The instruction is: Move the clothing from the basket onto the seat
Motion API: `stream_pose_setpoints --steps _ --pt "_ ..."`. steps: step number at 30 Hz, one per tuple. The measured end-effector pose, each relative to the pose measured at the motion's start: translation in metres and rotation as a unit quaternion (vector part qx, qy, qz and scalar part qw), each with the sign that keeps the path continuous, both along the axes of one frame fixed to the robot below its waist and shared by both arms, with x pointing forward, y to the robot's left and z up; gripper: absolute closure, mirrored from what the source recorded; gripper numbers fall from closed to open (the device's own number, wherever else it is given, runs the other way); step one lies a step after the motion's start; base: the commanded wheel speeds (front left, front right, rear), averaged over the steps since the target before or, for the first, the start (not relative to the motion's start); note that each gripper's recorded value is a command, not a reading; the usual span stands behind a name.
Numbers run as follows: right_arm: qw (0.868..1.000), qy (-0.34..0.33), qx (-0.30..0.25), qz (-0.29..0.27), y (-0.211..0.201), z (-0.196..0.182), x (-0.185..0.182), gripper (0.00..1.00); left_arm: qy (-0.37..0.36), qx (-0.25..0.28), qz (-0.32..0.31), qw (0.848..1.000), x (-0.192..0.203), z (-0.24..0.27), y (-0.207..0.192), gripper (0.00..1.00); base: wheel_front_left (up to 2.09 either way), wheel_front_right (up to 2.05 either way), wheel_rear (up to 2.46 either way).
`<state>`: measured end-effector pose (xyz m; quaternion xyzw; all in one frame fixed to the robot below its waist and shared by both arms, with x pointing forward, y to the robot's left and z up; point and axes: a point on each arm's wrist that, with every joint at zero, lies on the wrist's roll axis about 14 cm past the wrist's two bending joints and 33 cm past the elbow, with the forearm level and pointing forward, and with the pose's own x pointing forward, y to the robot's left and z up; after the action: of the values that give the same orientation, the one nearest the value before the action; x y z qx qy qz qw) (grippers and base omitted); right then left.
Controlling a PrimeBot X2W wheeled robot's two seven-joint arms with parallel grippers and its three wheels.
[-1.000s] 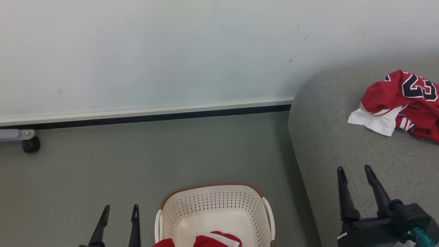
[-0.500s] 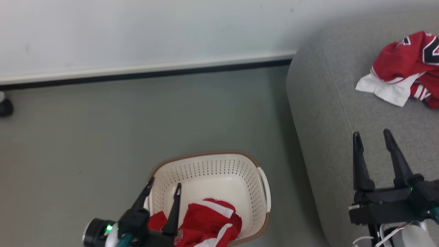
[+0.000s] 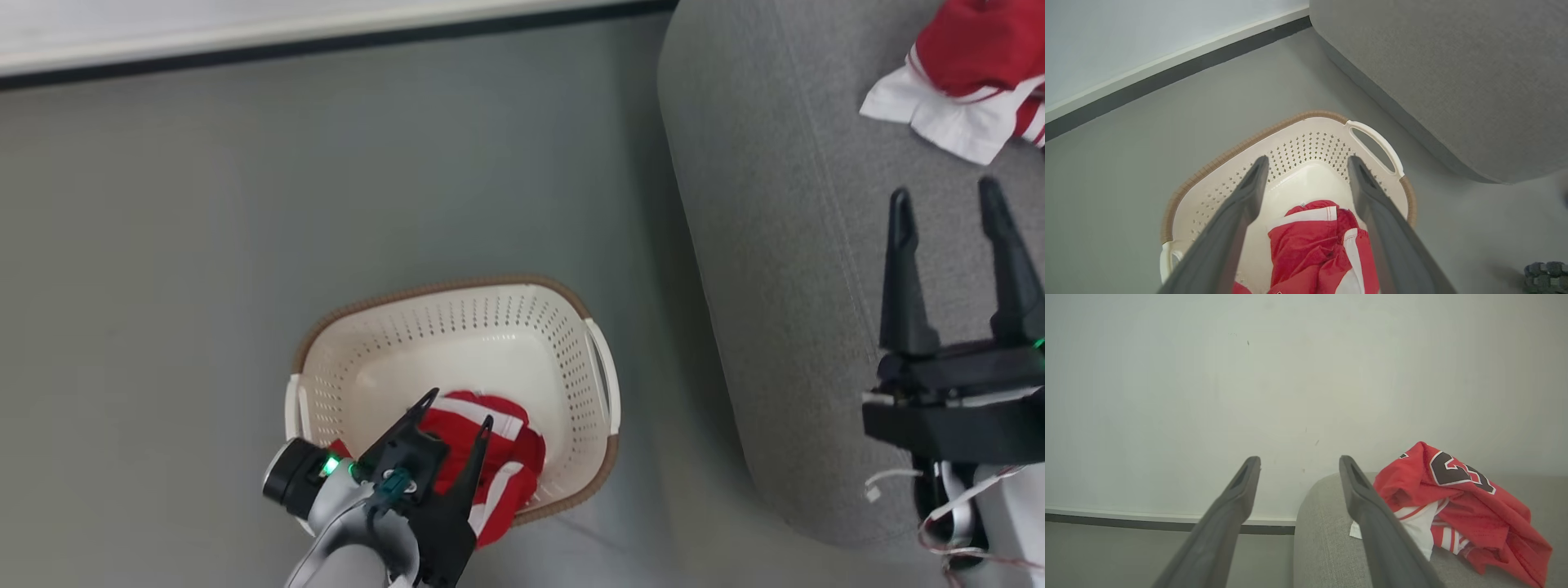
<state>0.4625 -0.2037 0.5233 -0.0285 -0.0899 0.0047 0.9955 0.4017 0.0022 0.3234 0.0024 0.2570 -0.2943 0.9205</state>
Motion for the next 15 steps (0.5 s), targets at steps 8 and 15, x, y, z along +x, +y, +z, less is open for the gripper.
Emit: stream_pose_setpoints --steps 8,15 --pt "1.000 -0.007 -0.021 -0.005 -0.009 -0.009 0.028 0.00 0.048 0.018 -0.047 0.998 0.009 -0.044 -0.017 0.00 0.00 0.00 0.00" --pt "0.999 -0.019 -0.036 0.007 -0.004 -0.018 0.052 0.00 0.090 0.047 -0.102 0.990 0.005 -0.086 -0.031 0.00 0.00 0.00 0.00"
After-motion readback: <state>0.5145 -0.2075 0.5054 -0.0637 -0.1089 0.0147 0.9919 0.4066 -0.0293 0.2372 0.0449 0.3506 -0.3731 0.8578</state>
